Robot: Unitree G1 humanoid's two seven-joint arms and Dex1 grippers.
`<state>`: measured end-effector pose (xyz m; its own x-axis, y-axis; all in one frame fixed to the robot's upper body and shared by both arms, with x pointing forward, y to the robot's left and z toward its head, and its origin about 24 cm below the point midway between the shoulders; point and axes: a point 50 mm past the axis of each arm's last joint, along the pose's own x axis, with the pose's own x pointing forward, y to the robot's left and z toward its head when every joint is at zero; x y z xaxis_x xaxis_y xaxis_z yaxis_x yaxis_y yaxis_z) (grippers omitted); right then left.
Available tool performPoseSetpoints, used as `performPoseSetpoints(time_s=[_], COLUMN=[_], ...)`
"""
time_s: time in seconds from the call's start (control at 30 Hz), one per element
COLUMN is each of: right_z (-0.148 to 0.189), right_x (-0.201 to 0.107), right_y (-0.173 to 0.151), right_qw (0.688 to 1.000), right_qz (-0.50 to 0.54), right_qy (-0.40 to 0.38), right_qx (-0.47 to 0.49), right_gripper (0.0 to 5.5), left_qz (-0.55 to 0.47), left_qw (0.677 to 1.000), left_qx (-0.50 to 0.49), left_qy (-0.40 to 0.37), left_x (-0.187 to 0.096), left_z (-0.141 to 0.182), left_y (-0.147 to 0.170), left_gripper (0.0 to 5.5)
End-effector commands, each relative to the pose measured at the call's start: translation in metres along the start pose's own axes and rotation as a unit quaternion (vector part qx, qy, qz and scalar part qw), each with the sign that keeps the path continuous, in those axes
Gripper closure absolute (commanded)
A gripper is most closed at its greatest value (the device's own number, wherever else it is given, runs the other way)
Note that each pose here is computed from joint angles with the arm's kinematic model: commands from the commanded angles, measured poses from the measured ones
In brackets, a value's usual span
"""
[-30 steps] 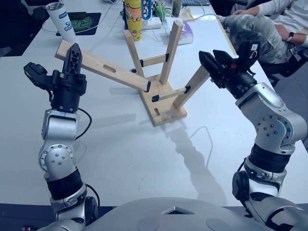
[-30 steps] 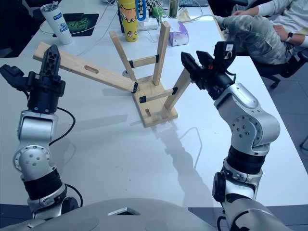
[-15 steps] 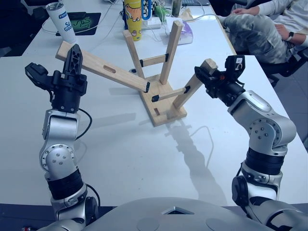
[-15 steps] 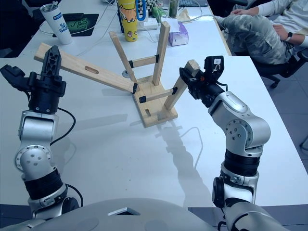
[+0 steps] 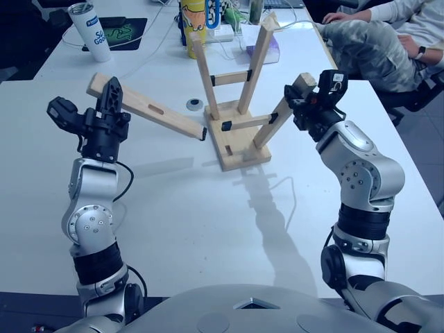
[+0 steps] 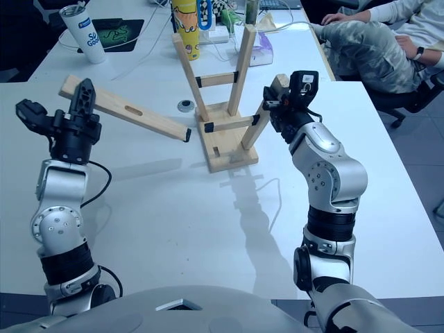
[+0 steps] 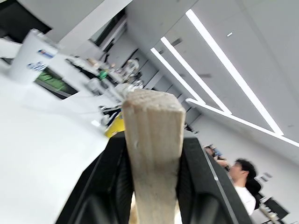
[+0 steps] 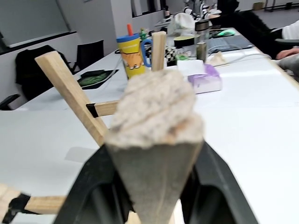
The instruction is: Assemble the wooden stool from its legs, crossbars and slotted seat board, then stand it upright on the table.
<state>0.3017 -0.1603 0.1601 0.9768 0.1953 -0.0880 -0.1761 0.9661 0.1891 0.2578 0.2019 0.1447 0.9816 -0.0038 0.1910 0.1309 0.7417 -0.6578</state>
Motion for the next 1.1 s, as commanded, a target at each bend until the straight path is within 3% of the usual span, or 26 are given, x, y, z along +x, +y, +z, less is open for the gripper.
performPoseSetpoints(time_s=[0.03,0.3,0.67,1.1], right_z=[-0.013,-0.022,-0.024,-0.027], right_x=[-0.003,0.005,0.012,0.012], right_y=[0.005,0.027,0.041,0.040], right_qw=[0.999,0.997,0.997,0.994], right_qz=[-0.027,-0.044,-0.029,-0.067], right_qy=[0.007,0.011,0.019,0.024], right_qx=[0.016,0.054,0.072,0.088], right_gripper=[4.47,4.47,4.47,4.47], left_qz=[0.023,0.040,0.062,0.167], left_qw=[0.999,0.999,0.990,0.961], left_qx=[-0.002,-0.010,0.109,0.191], left_qy=[0.022,0.029,0.060,0.109], left_x=[0.008,0.033,0.051,0.043], left_z=[-0.015,-0.042,-0.082,-0.097], left_y=[-0.001,-0.019,-0.021,-0.023], left_gripper=[4.47,4.47,4.47,4.47])
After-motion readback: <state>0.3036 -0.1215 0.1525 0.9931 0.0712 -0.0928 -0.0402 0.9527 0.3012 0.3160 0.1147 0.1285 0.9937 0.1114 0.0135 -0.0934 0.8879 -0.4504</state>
